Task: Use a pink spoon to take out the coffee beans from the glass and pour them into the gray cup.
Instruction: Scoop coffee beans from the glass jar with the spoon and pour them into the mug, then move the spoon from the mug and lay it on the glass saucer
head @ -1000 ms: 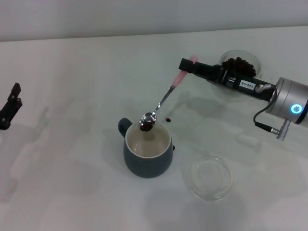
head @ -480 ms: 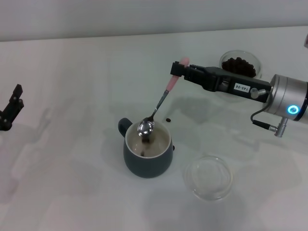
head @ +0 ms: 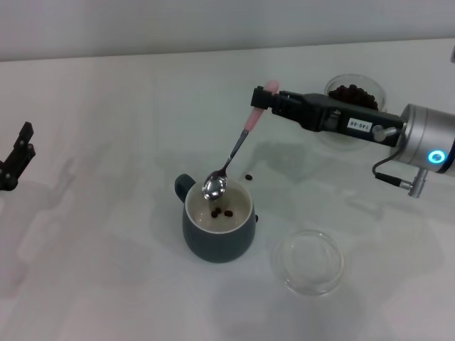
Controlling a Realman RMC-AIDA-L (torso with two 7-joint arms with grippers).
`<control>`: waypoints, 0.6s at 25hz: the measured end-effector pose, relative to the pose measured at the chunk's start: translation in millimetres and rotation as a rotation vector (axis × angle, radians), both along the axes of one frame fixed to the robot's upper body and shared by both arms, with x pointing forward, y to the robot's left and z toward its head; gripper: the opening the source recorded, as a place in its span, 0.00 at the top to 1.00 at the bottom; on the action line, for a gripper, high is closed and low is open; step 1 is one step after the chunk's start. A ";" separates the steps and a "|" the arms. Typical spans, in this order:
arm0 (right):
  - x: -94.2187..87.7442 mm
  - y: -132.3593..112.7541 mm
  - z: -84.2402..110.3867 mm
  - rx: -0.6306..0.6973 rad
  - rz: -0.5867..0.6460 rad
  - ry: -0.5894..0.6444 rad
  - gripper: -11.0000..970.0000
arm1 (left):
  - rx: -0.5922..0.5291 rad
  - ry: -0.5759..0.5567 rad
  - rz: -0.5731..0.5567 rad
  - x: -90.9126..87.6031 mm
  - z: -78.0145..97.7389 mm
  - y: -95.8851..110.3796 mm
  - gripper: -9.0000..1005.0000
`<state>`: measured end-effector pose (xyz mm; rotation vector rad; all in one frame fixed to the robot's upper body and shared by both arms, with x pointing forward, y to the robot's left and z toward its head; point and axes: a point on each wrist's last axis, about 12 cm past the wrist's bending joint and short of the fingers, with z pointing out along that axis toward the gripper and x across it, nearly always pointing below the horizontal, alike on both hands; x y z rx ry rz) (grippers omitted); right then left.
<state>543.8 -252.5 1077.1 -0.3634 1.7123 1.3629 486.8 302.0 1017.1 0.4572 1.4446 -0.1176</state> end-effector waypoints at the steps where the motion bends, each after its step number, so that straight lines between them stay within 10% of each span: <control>1: -0.3 -0.9 1.5 0.010 0.004 0.003 0.80 | 0.000 0.000 0.000 0.3 0.1 -0.1 0.25; 15: -26.5 -71.5 9.3 0.008 -0.135 -0.003 0.80 | 0.002 -0.014 0.001 7.3 4.1 0.0 0.25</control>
